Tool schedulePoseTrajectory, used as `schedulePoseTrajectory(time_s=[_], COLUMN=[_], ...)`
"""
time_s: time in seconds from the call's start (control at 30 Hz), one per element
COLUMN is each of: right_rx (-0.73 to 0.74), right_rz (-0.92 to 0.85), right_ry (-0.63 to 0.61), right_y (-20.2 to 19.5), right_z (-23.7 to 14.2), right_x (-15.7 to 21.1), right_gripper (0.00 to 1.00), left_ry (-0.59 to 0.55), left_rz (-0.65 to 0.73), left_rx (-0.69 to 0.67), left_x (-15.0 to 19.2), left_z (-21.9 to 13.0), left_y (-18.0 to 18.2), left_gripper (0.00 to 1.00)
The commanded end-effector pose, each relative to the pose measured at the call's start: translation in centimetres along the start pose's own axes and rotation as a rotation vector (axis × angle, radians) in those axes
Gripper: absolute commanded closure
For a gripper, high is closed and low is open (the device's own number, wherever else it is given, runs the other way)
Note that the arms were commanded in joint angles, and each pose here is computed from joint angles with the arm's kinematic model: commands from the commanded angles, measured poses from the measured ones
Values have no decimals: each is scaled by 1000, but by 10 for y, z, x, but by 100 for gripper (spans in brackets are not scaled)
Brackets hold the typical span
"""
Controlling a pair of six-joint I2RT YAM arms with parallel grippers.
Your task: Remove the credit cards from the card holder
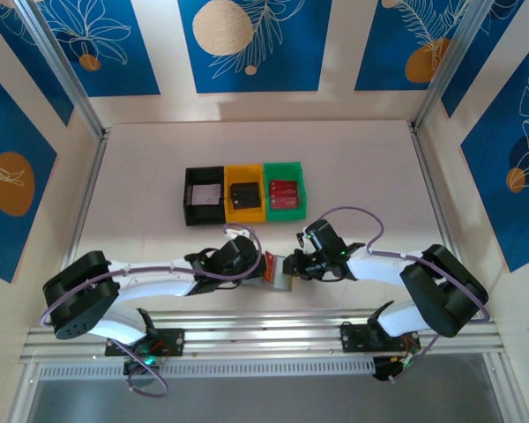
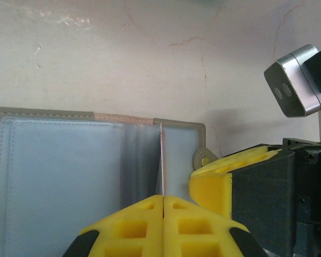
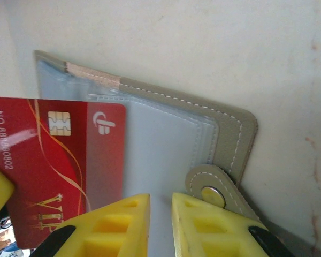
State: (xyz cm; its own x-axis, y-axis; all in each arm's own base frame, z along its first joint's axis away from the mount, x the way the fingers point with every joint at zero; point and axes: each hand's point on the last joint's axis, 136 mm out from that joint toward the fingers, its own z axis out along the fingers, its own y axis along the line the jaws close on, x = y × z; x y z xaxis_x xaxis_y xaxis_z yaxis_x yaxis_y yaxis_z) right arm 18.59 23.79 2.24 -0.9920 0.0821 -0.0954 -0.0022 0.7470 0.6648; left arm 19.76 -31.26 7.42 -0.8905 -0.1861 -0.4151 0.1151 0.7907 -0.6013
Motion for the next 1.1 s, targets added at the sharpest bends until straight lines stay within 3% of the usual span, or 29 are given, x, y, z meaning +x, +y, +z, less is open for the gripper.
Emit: schedulePoseTrajectory(time_s=[0.0,0.23,0.4,0.53,0.77,1.07], right_rx=[67,22,-35,-134,-356,-474], right_rz=[22,-39,-81,-126,-224,-287], right_ry=[67,44,9,-27,-69,-100], right_y=[-22,-8,4,22,57,76], right_z=[-1,-9,-19,-27,-40,-51], right_x=[21,18,13,11,14,17], right_gripper=[80,77,62,55,51,49], left_ry=[-30,-60,-99,-109,-124,-120], left_rz=[37,55,51,43,44,44], left_rx=[-2,-3,35,102,259,410], left_x=[-3,-8,-13,-14,-15,-9], left_z=[-8,-23,-37,-45,-59,-67], left_y=[1,7,5,-3,-27,-46], left_gripper=[100,100,100,100,100,100])
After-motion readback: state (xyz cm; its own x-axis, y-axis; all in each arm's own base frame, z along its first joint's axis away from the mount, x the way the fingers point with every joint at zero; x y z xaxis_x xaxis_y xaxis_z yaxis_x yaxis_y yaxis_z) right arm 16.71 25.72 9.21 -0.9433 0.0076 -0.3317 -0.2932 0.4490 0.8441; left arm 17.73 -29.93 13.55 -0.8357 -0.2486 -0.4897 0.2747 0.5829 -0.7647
